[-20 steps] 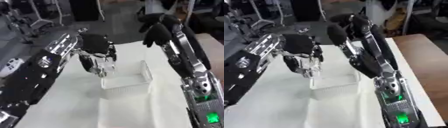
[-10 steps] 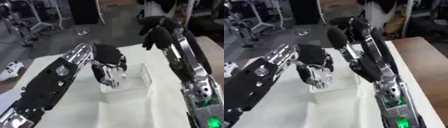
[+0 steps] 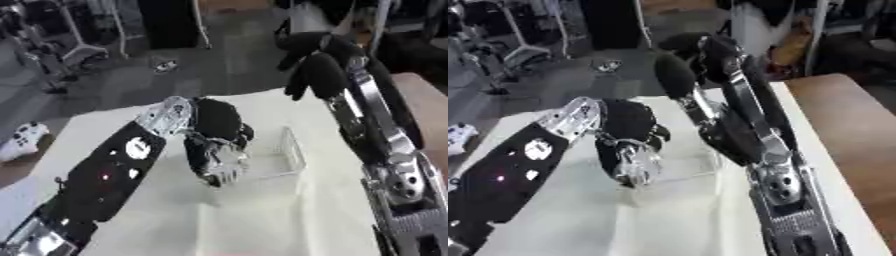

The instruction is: Pick up objects on the table and place them in the box.

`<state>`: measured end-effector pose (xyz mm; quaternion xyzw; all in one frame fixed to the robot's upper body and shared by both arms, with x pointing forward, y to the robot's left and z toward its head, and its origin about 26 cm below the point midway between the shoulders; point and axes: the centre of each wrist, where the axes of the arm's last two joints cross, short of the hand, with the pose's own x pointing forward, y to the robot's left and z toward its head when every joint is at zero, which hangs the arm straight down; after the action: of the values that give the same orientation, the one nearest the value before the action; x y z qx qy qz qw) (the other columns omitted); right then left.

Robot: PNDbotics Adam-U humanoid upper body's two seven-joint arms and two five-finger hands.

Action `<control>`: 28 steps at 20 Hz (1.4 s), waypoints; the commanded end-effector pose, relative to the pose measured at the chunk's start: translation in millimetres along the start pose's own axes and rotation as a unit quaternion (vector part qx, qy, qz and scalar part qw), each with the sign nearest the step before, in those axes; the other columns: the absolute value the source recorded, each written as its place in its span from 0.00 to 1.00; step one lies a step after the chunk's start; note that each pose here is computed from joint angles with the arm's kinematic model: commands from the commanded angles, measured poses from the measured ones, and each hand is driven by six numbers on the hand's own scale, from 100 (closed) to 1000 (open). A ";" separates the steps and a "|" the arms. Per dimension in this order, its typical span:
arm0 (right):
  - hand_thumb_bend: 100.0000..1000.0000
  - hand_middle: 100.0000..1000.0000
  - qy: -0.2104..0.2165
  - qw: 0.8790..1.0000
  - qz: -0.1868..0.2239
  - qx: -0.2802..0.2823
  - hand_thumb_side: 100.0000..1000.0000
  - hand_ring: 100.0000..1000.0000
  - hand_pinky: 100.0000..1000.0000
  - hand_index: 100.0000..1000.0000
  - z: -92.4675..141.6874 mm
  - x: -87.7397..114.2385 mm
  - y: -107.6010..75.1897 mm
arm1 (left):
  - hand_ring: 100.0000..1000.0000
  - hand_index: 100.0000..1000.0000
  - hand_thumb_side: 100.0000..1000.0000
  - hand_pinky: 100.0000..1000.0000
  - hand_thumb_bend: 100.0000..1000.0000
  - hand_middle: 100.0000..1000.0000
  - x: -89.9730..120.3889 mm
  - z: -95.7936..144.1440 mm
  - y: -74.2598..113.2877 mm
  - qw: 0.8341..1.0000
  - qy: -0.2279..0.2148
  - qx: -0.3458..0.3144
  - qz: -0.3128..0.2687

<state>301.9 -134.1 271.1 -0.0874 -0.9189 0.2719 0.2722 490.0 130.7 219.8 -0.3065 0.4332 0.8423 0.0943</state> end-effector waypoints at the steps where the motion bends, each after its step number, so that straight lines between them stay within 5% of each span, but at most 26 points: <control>1: 0.54 0.49 -0.015 1.000 -0.002 -0.002 1.00 0.37 0.32 0.72 -4.6 6.0 -1.0 | 0.91 0.86 1.00 0.86 0.44 0.86 -8.9 6.2 3.5 1.000 0.015 -0.010 -0.009; 10: 0.54 0.49 -0.014 1.000 -0.002 -0.002 1.00 0.37 0.32 0.72 -4.4 5.8 -1.1 | 0.92 0.88 1.00 0.88 0.41 0.87 -12.2 11.4 -2.9 0.999 0.032 0.000 0.003; 14: 0.54 0.49 -0.014 1.000 -0.002 -0.003 1.00 0.37 0.32 0.72 -4.5 5.9 -0.9 | 1.00 1.00 1.00 1.00 0.55 0.97 -17.9 17.3 -3.2 0.997 0.055 0.037 0.024; 17: 0.55 0.49 -0.016 1.000 -0.004 -0.001 1.00 0.37 0.32 0.72 -4.7 6.3 -0.3 | 1.00 1.00 1.00 1.00 0.51 1.00 -25.6 19.5 2.5 0.993 0.085 0.076 0.038; 20: 0.54 0.49 -0.020 1.000 -0.008 -0.001 1.00 0.37 0.32 0.72 -5.8 7.7 0.9 | 1.00 1.00 1.00 1.00 0.31 1.00 -34.0 20.6 10.1 0.977 0.135 0.152 0.064; 21: 0.54 0.49 -0.020 1.000 -0.008 -0.002 1.00 0.37 0.32 0.72 -5.8 7.8 1.1 | 1.00 1.00 1.00 1.00 0.33 1.00 -35.0 22.7 9.4 0.969 0.149 0.181 0.073; 22: 0.53 0.49 -0.019 1.000 -0.009 -0.004 1.00 0.37 0.32 0.72 -5.5 7.4 0.9 | 0.94 1.00 1.00 0.94 0.20 0.98 -36.5 32.1 2.6 0.948 0.189 0.236 0.099; 23: 0.52 0.49 -0.018 1.000 -0.008 -0.006 1.00 0.37 0.32 0.73 -5.2 6.9 0.6 | 0.87 0.97 1.00 0.85 0.13 0.93 -35.9 44.8 -5.9 0.910 0.237 0.314 0.131; 24: 0.52 0.49 -0.017 1.000 -0.007 -0.009 1.00 0.37 0.32 0.73 -4.7 6.3 0.0 | 0.79 0.91 1.00 0.76 0.13 0.87 -33.9 59.6 -13.0 0.865 0.279 0.385 0.159; 25: 0.52 0.49 -0.015 1.000 -0.005 -0.012 1.00 0.37 0.32 0.73 -4.3 5.6 -0.7 | 0.82 0.93 1.00 0.79 0.13 0.90 -30.2 73.1 -16.1 0.825 0.306 0.440 0.180; 26: 0.52 0.49 -0.012 1.000 -0.002 -0.015 1.00 0.37 0.32 0.73 -3.7 4.7 -1.8 | 0.69 0.78 1.00 0.63 0.11 0.78 -24.5 86.6 -17.3 0.792 0.322 0.480 0.196; 28: 0.53 0.49 -0.007 1.000 0.006 -0.020 1.00 0.37 0.32 0.73 -2.8 3.0 -4.6 | 0.65 0.75 1.00 0.59 0.11 0.74 -4.3 113.6 -16.4 0.747 0.331 0.534 0.219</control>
<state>302.2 -134.4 271.6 -0.0895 -0.9223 0.2599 0.2716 464.2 221.1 224.6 -0.3628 0.8449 0.3749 -0.1183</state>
